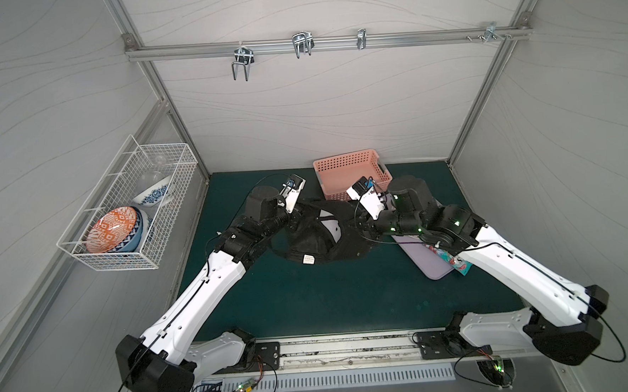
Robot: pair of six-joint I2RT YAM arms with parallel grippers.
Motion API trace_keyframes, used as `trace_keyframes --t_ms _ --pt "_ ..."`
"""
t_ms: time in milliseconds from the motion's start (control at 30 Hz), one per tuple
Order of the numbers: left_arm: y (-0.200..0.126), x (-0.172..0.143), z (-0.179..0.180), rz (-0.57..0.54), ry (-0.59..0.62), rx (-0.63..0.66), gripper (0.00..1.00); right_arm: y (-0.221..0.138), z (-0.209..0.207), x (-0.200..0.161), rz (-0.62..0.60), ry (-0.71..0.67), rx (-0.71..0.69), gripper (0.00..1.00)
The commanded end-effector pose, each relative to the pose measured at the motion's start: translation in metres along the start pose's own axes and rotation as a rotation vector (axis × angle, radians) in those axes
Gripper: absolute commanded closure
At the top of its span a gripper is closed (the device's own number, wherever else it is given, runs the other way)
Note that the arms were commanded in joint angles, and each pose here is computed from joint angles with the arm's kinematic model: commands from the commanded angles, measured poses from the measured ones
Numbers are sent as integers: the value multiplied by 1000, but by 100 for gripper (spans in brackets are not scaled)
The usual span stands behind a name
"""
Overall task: Turn the baseball cap inside out
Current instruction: Turn over the baseball cap.
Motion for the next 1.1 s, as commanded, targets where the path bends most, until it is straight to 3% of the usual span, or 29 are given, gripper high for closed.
trace_keyframes --t_ms 0,167,200,300,433,500,600,800,1067 --pt "-3 2 37 23 -87 254 82 -10 -5 5 -27 55 -80 100" --pt "-13 6 3 16 -322 -121 8 -9 -17 14 -134 145 -169 100" --pt "-17 3 0 34 -382 -156 1 -11 -20 16 -160 154 -196 100" --pt "-35 -10 -2 75 -572 -148 0 -16 -29 23 -238 177 -271 100" --pt "-60 -26 -9 -24 -877 -189 0 -24 -39 32 -364 210 -302 100" --pt "-66 -26 -14 -140 -1078 -286 0 -28 -41 37 -414 217 -316 100" --pt "-49 -35 -27 -151 -1319 -427 0 -31 -34 45 -470 208 -260 100" --pt "-20 -29 -33 -89 -1404 -483 0 -31 -18 51 -532 187 -181 100" --pt "13 -14 -25 -211 -1493 -491 0 -18 12 50 -518 130 -109 100"
Point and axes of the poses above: each gripper's point midway between its finger pads, its own y axis out along the fingers, its own z axis along the line the jaws close on, x = y × z, the point moved 6 cm from there along -y, back along the fingers, and after that the axes turned 3 degrees about y, right-handed, at the moved point
